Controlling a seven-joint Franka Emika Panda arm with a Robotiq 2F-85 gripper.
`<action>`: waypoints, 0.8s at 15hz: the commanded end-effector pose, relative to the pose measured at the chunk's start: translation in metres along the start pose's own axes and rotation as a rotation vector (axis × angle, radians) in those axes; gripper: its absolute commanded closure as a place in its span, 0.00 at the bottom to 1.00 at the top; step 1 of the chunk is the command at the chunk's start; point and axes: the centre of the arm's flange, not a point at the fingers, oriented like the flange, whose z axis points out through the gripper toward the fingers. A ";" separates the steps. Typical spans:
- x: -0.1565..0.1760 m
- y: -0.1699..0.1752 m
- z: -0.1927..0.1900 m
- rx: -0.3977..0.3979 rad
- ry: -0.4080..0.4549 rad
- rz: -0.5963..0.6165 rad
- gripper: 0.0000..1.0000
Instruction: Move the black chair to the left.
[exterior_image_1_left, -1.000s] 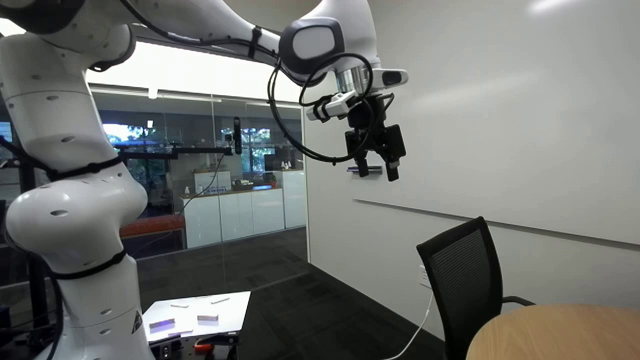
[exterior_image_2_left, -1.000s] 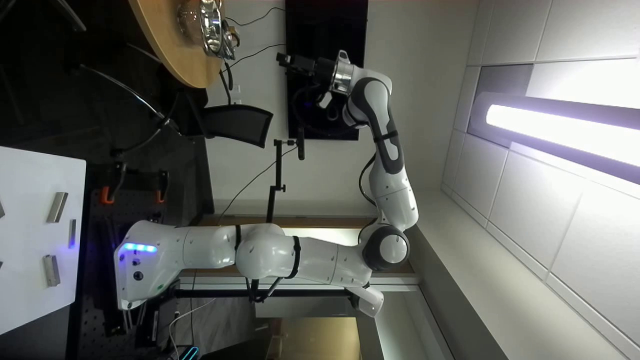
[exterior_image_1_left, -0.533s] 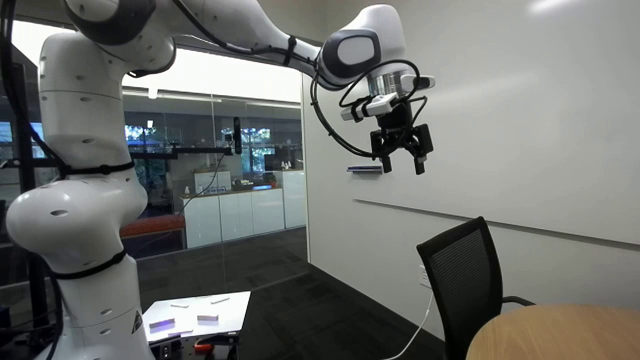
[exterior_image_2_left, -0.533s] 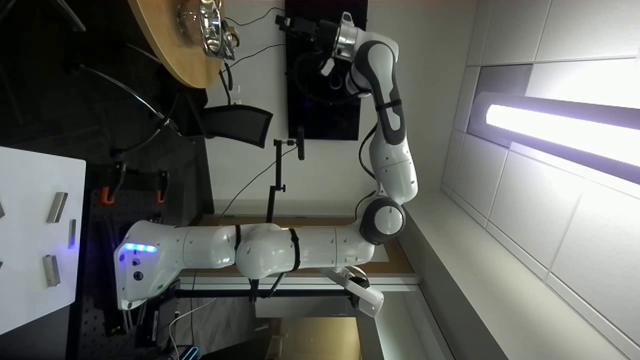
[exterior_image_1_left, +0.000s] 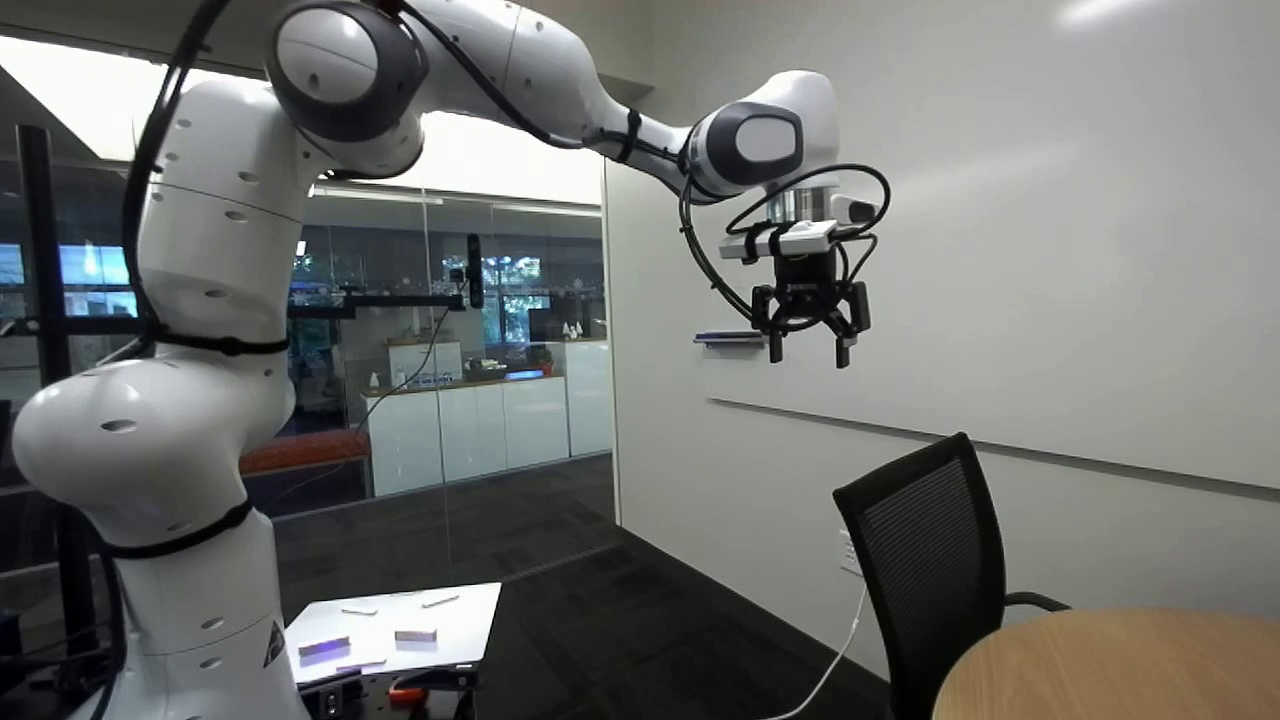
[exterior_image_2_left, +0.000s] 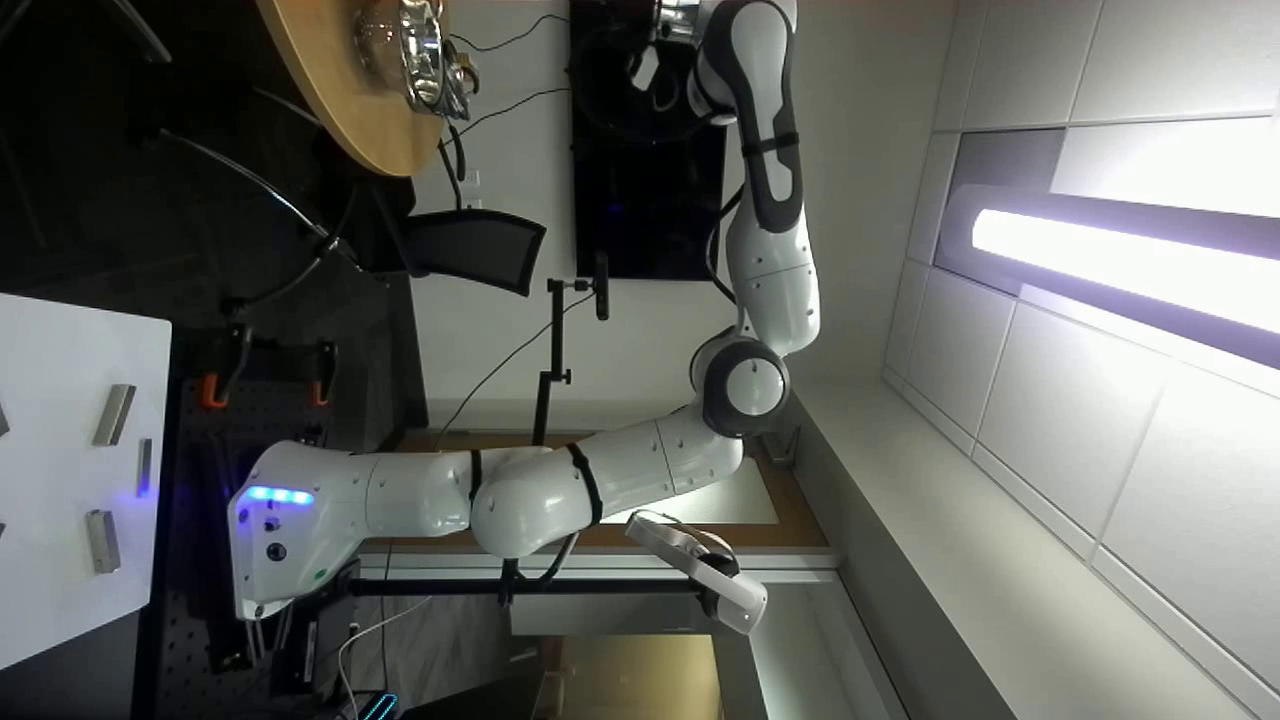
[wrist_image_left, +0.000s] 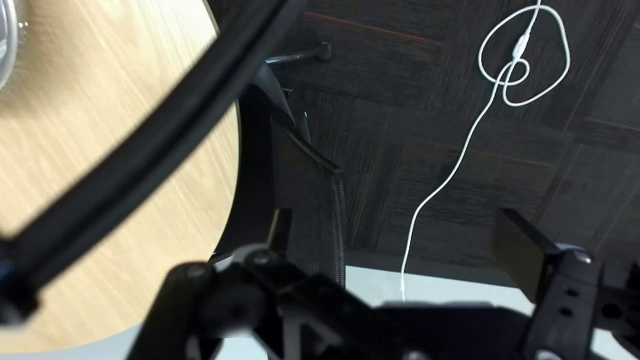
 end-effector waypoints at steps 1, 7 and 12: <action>0.045 0.001 0.010 0.011 -0.055 -0.074 0.00; 0.083 -0.015 0.057 0.032 -0.149 -0.148 0.00; 0.109 -0.038 0.095 0.046 -0.210 -0.202 0.00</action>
